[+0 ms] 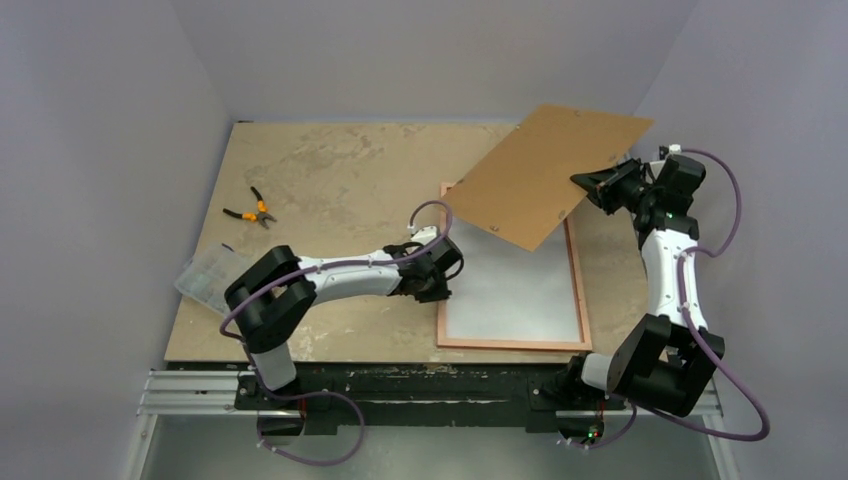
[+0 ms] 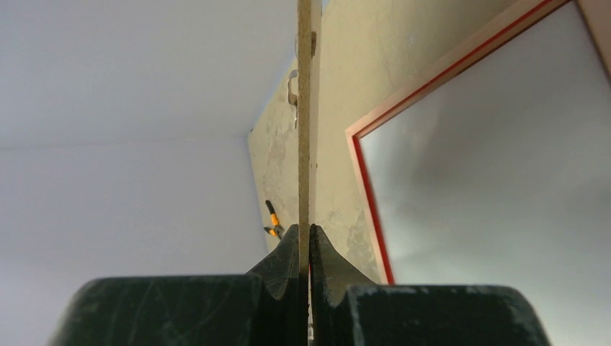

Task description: Put the photo into the frame

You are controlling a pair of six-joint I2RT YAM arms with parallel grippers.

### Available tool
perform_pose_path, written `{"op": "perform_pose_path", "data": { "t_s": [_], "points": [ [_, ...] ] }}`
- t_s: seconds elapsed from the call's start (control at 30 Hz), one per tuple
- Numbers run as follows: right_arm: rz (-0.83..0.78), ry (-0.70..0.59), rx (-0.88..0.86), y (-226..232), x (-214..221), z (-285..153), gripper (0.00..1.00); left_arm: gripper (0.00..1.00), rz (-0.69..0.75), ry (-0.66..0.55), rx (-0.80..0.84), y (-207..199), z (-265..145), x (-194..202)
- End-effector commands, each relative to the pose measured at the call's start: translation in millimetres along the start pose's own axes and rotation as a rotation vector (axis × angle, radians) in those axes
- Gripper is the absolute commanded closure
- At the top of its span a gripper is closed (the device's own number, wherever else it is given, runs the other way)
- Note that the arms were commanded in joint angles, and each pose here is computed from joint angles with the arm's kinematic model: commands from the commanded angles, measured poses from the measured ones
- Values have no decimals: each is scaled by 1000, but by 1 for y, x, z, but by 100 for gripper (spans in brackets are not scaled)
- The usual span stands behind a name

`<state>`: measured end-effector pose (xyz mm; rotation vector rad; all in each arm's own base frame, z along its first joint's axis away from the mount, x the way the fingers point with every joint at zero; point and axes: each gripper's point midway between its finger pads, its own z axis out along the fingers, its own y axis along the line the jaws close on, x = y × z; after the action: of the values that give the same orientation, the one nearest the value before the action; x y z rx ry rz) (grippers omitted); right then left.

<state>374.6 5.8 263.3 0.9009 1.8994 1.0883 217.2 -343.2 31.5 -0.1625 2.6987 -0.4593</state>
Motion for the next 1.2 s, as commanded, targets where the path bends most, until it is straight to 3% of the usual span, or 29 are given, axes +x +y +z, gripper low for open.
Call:
{"op": "perform_pose_path", "data": {
  "t_s": [0.0, 0.53, 0.63, 0.8, 0.83, 1.17],
  "points": [
    [-73, 38, -81, 15, 10, -8, 100, 100, 102, -19, -164, 57, -18, -1],
    [-158, 311, -68, -2, 93, 4, 100, 100, 145, -28, -277, 144, -60, 11],
    [-176, 341, -75, -4, 106, 2, 100, 82, 135, -32, -257, 145, -62, 13],
    [-212, 383, -70, -8, 117, -7, 100, 23, 103, -64, -177, 135, -77, 9],
    [-218, 386, -70, -8, 118, -9, 100, 18, 95, -73, -151, 132, -80, 8],
    [-245, 474, -43, -17, 147, -20, 100, 8, -97, -118, 157, 117, -102, 3]
  ]
}}
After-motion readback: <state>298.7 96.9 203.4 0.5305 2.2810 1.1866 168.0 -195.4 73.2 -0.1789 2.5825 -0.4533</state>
